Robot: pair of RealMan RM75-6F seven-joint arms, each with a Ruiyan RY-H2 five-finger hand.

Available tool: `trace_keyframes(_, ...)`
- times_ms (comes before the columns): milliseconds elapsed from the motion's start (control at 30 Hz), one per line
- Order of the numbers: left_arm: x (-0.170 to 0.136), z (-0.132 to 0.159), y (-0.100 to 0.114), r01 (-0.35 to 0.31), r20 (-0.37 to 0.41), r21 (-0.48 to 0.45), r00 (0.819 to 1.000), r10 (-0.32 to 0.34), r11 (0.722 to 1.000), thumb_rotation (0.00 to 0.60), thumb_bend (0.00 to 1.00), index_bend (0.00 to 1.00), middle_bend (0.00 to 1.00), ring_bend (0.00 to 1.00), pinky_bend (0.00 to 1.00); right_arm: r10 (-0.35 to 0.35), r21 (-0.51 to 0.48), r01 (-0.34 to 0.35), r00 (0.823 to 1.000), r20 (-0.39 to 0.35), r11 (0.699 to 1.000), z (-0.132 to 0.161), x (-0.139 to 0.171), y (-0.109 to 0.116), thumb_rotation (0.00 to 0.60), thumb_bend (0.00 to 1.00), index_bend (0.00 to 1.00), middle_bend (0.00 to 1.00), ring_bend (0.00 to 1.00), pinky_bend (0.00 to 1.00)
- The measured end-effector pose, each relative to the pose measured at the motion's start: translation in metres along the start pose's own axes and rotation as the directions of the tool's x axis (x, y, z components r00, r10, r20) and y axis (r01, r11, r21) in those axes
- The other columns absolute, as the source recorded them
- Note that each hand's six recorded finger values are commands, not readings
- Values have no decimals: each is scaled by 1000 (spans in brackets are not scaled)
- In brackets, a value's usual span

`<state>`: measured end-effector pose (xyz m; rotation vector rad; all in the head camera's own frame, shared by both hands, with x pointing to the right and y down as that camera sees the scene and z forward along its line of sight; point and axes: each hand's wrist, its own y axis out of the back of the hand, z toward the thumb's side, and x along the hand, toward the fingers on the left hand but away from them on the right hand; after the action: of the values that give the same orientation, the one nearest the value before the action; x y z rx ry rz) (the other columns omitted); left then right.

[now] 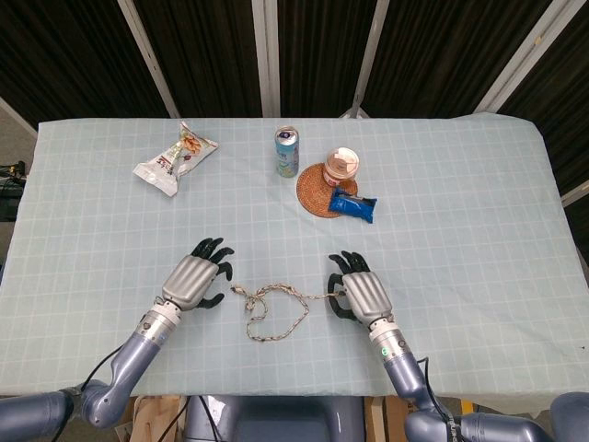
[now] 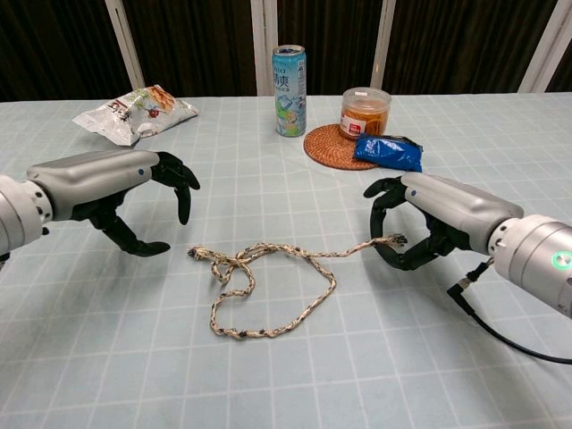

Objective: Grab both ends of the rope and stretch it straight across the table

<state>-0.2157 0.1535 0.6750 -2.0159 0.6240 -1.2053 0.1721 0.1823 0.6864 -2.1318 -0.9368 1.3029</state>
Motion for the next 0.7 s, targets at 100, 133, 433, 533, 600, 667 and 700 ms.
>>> trace_keyframes(100, 7, 8, -5, 2, 14, 0, 1000, -2, 1000, 600, 388, 469, 158, 3, 0, -4, 1, 4, 1000, 10, 1000, -5, 0, 3, 600, 495, 586, 158, 0, 0)
trace_keyframes(133, 10, 12, -8, 7, 21, 4, 1000, -7, 1000, 600, 389, 469, 157, 3, 0, -5, 0, 5, 1000, 15, 1000, -7, 0, 4, 600, 495, 586, 158, 0, 0)
trace_keyframes(433, 25, 27, -17, 9, 35, 14, 999, -9, 1000, 600, 424, 467, 132, 0, 0, -8, -3, 9, 1000, 29, 1000, -16, 2, 9, 600, 496, 587, 158, 0, 0)
trace_keyframes(533, 28, 30, -17, 1, 35, 18, 999, -1, 1000, 600, 425, 462, 126, 0, 0, -9, -3, 9, 1000, 28, 1000, -16, 2, 10, 600, 498, 586, 158, 0, 0)
trace_keyframes(600, 29, 30, -17, -3, 34, 21, 999, 2, 1000, 600, 425, 460, 124, 0, 0, -9, -3, 9, 1000, 28, 1000, -16, 2, 10, 600, 500, 586, 158, 0, 0)
trace_keyframes(667, 31, 31, -18, -5, 32, 20, 999, 5, 1000, 600, 425, 459, 122, 0, 0, -8, -4, 8, 1000, 28, 1000, -16, 2, 10, 600, 503, 587, 158, 0, 0)
trace_keyframes(700, 32, 32, -18, -7, 32, 20, 999, 6, 1000, 600, 425, 458, 121, 0, 0, -7, -5, 7, 1000, 28, 1000, -16, 2, 10, 600, 503, 587, 157, 0, 0)
